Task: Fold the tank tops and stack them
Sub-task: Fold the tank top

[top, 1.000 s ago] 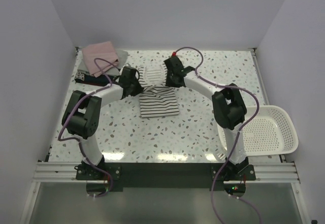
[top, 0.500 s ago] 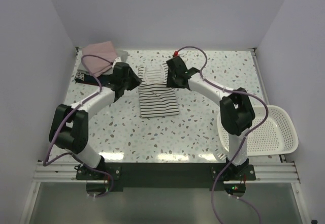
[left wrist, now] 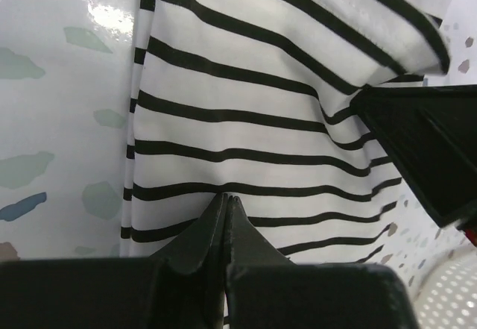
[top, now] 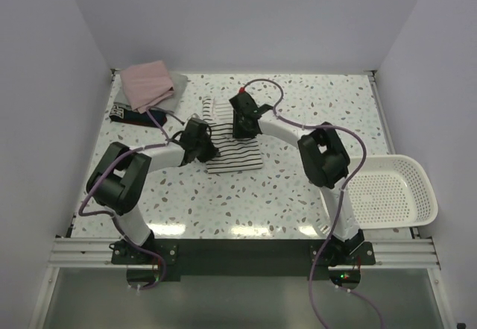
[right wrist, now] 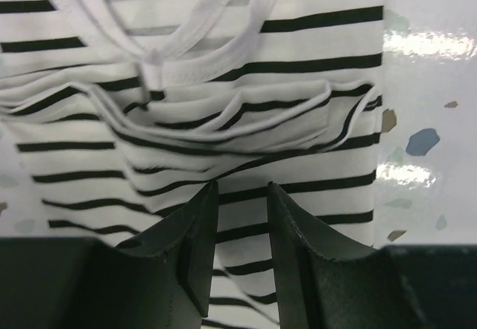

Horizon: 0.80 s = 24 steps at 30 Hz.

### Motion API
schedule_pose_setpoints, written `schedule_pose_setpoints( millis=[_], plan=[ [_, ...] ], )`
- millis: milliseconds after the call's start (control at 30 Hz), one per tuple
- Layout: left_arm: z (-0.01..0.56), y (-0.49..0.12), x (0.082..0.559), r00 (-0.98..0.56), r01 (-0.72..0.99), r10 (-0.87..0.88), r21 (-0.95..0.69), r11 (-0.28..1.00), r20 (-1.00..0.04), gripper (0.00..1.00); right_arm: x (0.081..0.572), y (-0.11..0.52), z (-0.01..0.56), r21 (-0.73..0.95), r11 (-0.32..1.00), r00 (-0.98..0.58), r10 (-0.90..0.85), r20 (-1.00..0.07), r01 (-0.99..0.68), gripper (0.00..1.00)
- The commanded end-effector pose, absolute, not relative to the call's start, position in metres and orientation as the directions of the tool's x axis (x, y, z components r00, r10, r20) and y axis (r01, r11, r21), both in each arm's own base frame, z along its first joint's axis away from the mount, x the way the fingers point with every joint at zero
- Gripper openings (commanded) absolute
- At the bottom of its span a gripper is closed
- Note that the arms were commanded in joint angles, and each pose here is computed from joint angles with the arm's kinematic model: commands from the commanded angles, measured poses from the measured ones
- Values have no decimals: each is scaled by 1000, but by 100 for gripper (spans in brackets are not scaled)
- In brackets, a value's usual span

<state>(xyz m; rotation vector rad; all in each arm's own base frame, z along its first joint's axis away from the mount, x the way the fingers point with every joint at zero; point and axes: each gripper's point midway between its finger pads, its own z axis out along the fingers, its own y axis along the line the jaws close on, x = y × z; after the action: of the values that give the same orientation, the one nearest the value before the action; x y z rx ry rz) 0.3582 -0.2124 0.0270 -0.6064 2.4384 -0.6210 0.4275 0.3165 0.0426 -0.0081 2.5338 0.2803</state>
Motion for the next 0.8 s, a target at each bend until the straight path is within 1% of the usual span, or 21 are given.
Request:
schedule_pose_setpoints(
  millis=[0,167,400,433,467,633,733,767],
  plan=[
    [12,-207,356,-739,-328,-557,-520,789,-378,0,452,298,45,177,984,-812,108,-573,6,36],
    [-6,-200,344,-756,-353,-547,-480,803,-360,0,465,277,45,161,985,-808,139,-572,56,38],
    [-12,-193,337,-766,-351,-529,-451,821,-365,0,473,266,45,147,986,-814,150,-561,81,43],
    [-12,-192,335,-766,-352,-527,-447,822,-367,0,477,263,50,132,987,-810,149,-567,90,44],
    [-12,-191,334,-767,-349,-524,-445,825,-370,0,478,261,43,111,989,-817,141,-560,94,44],
    [-13,-188,329,-776,-336,-509,-438,834,-373,0,491,253,41,71,993,-817,120,-564,97,44],
    [-13,-187,327,-780,-330,-501,-435,838,-375,0,494,247,34,40,994,-826,107,-554,102,42],
    [-17,-182,320,-792,-339,-492,-410,847,-361,0,496,243,34,29,993,-822,108,-559,111,42]
  ],
)
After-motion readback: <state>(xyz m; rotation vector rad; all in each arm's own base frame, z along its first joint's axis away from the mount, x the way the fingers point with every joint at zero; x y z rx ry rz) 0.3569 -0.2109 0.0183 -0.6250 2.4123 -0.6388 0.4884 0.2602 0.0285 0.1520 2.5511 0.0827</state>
